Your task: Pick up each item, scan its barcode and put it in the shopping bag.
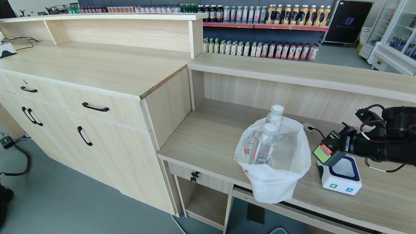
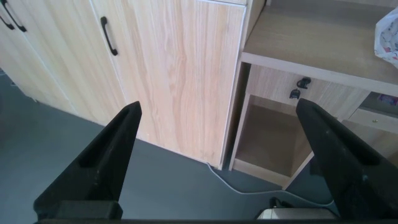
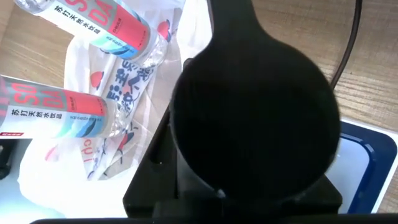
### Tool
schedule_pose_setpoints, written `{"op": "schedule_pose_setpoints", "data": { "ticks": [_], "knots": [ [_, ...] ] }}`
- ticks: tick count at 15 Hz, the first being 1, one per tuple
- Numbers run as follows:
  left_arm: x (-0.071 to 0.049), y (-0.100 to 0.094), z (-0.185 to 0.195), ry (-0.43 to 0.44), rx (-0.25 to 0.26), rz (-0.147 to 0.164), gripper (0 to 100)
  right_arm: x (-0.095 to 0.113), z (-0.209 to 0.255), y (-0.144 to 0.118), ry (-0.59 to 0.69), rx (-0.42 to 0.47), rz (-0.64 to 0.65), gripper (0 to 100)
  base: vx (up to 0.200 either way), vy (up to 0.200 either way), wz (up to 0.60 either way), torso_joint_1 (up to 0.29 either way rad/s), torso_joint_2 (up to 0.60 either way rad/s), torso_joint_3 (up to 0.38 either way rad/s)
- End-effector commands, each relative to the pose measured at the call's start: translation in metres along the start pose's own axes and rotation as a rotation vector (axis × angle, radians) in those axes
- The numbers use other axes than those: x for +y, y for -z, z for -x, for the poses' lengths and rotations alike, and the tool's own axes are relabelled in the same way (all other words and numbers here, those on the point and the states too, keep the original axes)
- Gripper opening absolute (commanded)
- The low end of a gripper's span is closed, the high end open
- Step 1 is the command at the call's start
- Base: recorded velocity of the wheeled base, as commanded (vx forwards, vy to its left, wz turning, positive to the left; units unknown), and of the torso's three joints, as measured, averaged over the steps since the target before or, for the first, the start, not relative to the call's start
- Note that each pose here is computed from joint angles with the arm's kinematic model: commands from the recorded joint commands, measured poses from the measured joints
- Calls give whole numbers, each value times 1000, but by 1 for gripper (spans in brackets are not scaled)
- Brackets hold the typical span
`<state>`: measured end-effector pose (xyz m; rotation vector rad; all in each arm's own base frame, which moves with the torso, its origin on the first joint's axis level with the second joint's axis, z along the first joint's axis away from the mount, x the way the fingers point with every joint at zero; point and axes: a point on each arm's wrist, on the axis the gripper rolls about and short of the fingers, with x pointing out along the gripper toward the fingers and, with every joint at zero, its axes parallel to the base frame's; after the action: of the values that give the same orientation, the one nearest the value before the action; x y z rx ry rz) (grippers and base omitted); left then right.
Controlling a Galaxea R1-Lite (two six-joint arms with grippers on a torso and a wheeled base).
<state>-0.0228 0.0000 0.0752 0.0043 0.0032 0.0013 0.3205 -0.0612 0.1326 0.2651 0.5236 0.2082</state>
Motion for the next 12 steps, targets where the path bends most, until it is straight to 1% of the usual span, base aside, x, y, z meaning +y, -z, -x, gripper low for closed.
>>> {"op": "schedule_pose_setpoints", "data": {
  "ticks": [1,2,4,12],
  "knots": [
    [0,0,0,-2,0,0,100,1,2,0,0,-4,2,0,0,0,0,0,0,0],
    [0,0,0,0,0,0,100,1,3,0,0,-5,-5,0,0,0,0,0,0,0],
    [0,0,0,0,0,0,100,2,3,-1,-1,-12,-60,0,0,0,0,0,0,0],
    [0,0,0,0,0,0,100,-1,5,-1,8,-13,-70,0,0,0,0,0,0,0]
  ]
}}
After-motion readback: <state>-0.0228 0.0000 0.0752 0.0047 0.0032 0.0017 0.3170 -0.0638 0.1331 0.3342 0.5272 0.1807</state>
